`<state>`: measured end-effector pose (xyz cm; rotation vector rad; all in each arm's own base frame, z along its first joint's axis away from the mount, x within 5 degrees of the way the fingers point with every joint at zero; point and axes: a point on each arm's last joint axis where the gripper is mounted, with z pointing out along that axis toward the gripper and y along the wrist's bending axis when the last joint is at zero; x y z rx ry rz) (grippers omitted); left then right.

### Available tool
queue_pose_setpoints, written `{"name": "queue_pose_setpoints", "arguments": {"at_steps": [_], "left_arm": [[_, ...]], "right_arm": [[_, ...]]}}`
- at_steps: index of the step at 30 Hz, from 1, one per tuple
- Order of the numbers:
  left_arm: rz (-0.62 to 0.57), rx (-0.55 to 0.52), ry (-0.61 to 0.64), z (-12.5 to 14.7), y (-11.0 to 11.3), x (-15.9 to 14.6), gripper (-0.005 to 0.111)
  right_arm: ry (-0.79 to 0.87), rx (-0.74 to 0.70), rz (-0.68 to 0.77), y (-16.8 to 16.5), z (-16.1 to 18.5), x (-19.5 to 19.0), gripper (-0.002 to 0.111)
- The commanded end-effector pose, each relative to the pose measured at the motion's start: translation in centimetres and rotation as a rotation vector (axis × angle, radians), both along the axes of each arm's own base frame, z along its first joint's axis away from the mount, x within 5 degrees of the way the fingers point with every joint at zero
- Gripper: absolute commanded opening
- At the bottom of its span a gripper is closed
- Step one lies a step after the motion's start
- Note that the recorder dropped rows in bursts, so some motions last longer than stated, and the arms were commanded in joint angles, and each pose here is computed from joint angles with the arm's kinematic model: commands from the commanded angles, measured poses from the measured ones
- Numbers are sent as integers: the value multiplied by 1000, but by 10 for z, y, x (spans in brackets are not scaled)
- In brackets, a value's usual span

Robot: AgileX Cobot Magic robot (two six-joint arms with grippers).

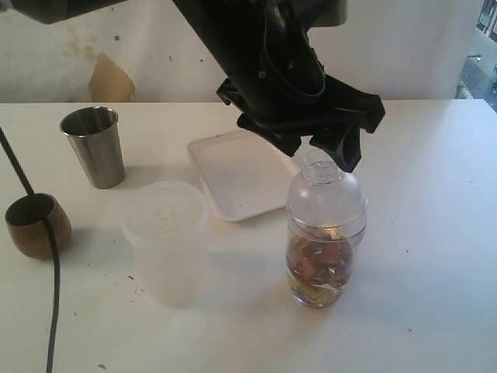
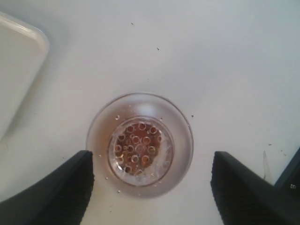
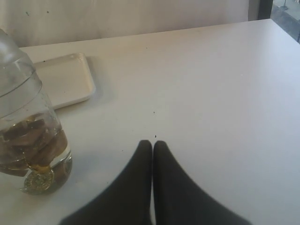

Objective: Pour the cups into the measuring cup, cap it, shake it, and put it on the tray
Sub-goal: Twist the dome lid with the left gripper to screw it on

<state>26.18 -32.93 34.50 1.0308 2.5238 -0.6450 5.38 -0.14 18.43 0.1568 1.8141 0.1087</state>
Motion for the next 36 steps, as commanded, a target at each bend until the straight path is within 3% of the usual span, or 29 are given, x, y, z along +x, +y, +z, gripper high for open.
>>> {"name": "queue_pose_setpoints", "arguments": {"at_steps": [1, 4, 10, 17, 26, 36], "left_arm": [[-1, -23, -68, 19, 7, -4, 67], [0, -28, -68, 21, 7, -5, 57], [-59, -89, -99, 23, 2, -6, 0], [-70, -118, -113, 23, -2, -4, 0], [-66, -64, -38, -8, -7, -1, 0], [-90, -76, -29, -8, -9, -3, 0]], "right_arm": [[0, -3, -5, 0, -1, 0, 0], [0, -3, -5, 0, -1, 0, 0], [0, -3, -5, 0, -1, 0, 0], [0, -3, -5, 0, -1, 0, 0], [0, -3, -5, 0, -1, 0, 0], [0, -3, -5, 0, -1, 0, 0]]}}
